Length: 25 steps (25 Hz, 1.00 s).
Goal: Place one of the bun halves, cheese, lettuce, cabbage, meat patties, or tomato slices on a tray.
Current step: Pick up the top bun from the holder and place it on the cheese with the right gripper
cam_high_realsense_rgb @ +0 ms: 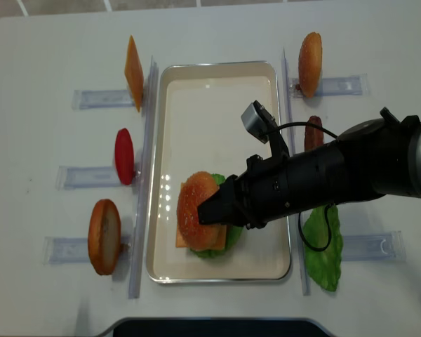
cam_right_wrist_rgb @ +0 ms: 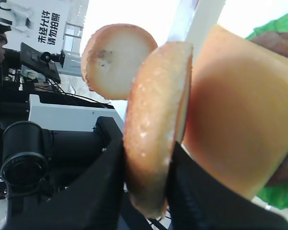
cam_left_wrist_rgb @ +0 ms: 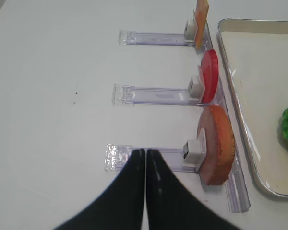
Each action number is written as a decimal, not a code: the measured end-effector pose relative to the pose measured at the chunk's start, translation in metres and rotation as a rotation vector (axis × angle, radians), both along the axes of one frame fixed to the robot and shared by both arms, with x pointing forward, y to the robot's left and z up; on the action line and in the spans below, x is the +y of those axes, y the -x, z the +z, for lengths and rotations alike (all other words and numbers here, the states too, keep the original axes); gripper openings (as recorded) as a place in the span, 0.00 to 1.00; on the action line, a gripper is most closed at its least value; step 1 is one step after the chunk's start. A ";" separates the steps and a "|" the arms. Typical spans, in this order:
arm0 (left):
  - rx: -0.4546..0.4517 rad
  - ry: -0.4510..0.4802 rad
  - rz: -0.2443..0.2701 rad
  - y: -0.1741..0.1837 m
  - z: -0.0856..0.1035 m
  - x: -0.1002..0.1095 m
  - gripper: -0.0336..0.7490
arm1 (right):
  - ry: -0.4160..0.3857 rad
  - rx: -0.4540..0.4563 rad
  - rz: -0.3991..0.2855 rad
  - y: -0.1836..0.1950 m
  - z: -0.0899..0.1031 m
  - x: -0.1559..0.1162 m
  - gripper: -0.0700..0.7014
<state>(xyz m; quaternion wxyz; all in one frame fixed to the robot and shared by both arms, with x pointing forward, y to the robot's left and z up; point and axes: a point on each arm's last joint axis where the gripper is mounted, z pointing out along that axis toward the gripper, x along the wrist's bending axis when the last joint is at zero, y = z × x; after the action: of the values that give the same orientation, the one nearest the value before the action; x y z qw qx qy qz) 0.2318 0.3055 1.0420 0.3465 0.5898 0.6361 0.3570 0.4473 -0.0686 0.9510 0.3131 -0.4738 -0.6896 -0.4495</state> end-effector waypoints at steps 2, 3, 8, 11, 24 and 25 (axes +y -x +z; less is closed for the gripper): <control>0.000 0.000 0.000 0.000 0.000 0.000 0.04 | 0.001 0.000 -0.001 0.000 0.000 0.000 0.38; 0.000 0.000 0.000 0.000 0.000 0.000 0.04 | 0.002 -0.001 -0.002 0.000 0.000 0.000 0.40; 0.000 0.000 0.000 0.000 0.000 0.000 0.04 | 0.027 -0.007 -0.020 -0.002 -0.002 -0.001 0.60; 0.000 0.000 0.000 0.000 0.000 0.000 0.04 | 0.060 -0.013 -0.026 -0.003 -0.005 -0.002 0.66; 0.000 0.000 0.000 0.000 0.000 0.000 0.04 | 0.235 -0.088 -0.027 -0.003 -0.008 -0.013 0.70; 0.000 0.000 0.000 0.000 0.000 0.000 0.04 | 0.242 -0.101 -0.029 -0.003 -0.006 -0.014 0.70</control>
<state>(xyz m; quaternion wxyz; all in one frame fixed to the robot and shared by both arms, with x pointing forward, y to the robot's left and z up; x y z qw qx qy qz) 0.2318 0.3055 1.0420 0.3465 0.5898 0.6361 0.3570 0.4502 -0.0826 0.9452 0.2122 -0.4947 -0.7467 -0.3908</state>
